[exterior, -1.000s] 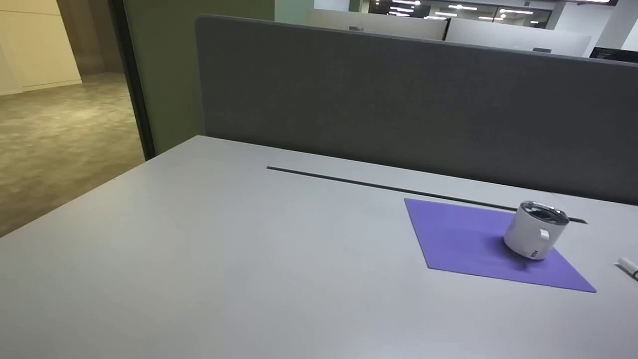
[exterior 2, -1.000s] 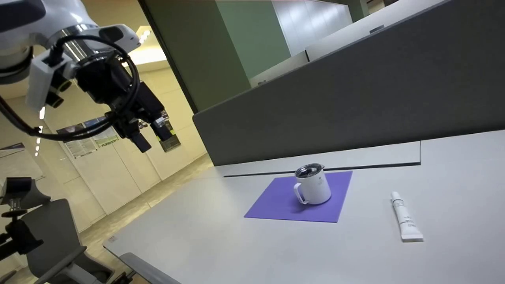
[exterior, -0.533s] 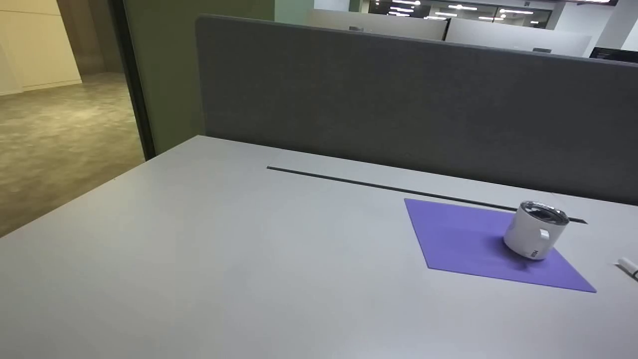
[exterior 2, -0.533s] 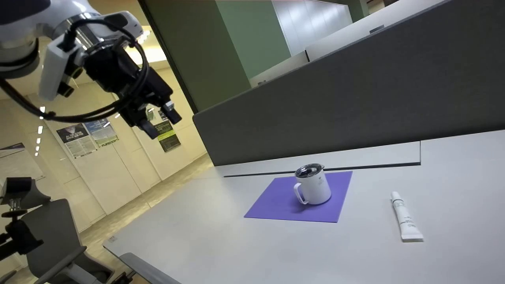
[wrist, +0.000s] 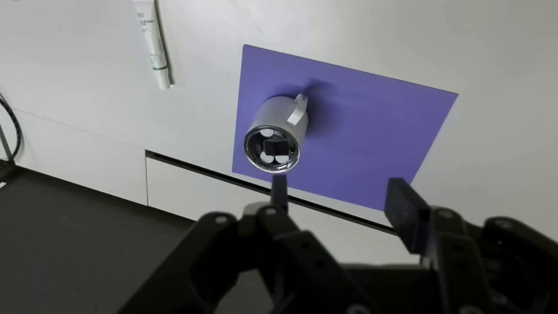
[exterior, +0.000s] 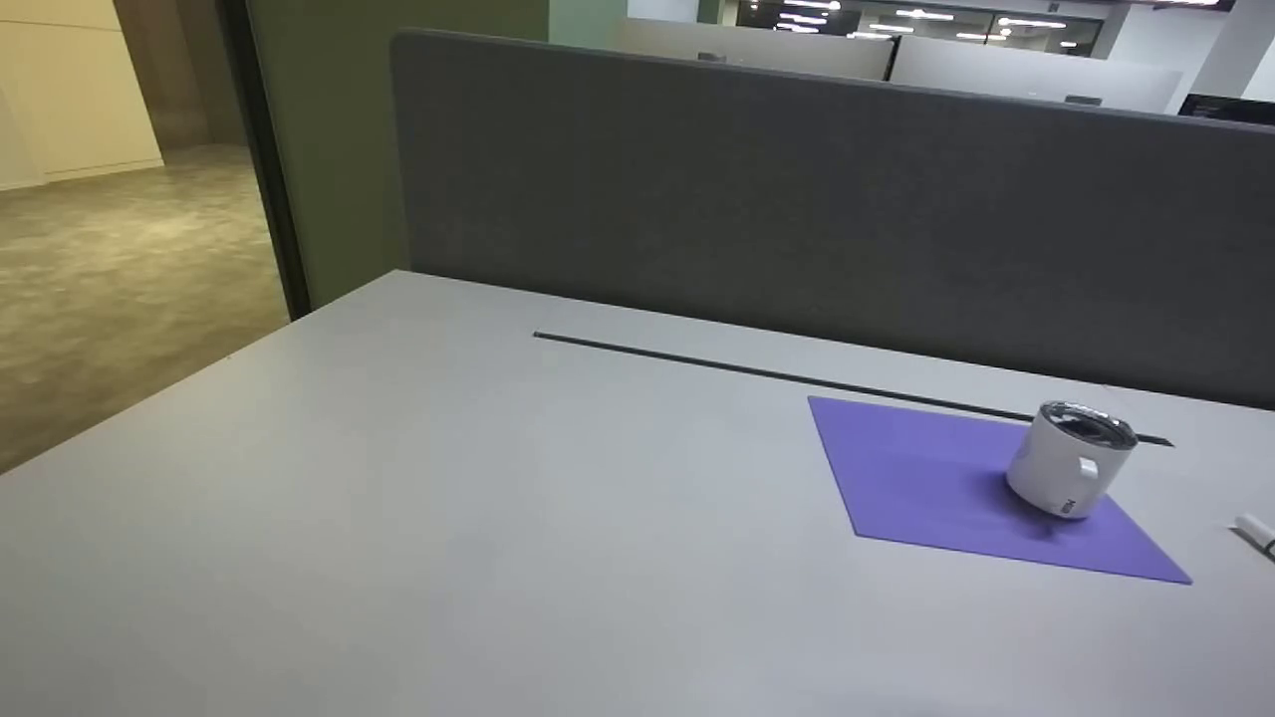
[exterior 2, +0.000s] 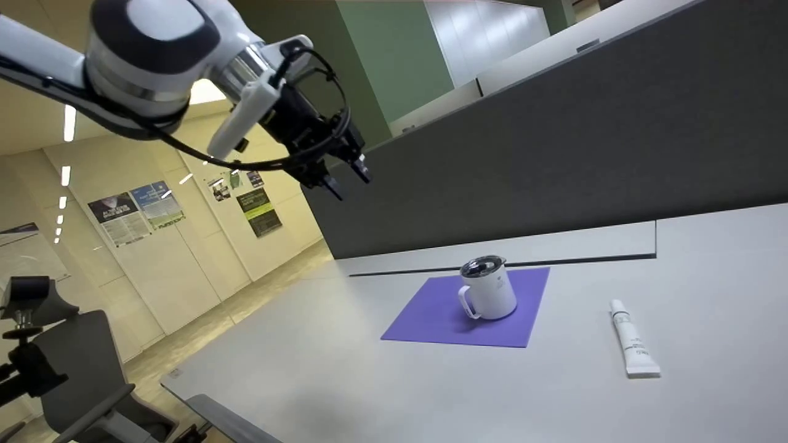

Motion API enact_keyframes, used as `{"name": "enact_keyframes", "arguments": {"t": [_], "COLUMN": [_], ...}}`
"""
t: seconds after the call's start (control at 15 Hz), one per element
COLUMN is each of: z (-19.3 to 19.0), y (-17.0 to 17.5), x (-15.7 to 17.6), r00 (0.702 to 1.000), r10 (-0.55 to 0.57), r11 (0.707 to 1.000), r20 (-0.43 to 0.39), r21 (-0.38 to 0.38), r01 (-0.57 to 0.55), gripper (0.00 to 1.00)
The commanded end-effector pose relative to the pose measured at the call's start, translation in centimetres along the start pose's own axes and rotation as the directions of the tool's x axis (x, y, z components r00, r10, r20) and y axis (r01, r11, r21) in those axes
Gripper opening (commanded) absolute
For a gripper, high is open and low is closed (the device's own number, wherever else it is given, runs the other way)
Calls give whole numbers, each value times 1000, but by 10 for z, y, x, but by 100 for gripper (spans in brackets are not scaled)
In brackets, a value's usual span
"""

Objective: Slide the lid on the cup

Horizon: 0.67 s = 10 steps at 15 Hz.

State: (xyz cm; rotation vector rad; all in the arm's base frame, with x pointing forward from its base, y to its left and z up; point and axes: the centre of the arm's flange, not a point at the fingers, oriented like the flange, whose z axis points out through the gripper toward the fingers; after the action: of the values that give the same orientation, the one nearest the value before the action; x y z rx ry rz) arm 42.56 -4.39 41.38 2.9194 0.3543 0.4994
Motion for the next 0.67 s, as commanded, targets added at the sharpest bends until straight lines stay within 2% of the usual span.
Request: {"name": "enact_keyframes", "arguments": {"t": [0.0, 0.27, 0.33, 0.47, 0.6], "z": [56, 108, 121, 144, 158], "y": [32, 66, 75, 86, 92], "x": [64, 108, 120, 138, 149], "r00": [1000, 1000, 999, 995, 984], "r10": [-27, 10, 25, 58, 105], "r11": [999, 1000, 1000, 997, 993], "r20": [0, 28, 45, 79, 146], "r21": [-19, -4, 12, 45, 33], "r01": [27, -10, -26, -62, -111], "gripper": [31, 5, 1, 0, 0]}}
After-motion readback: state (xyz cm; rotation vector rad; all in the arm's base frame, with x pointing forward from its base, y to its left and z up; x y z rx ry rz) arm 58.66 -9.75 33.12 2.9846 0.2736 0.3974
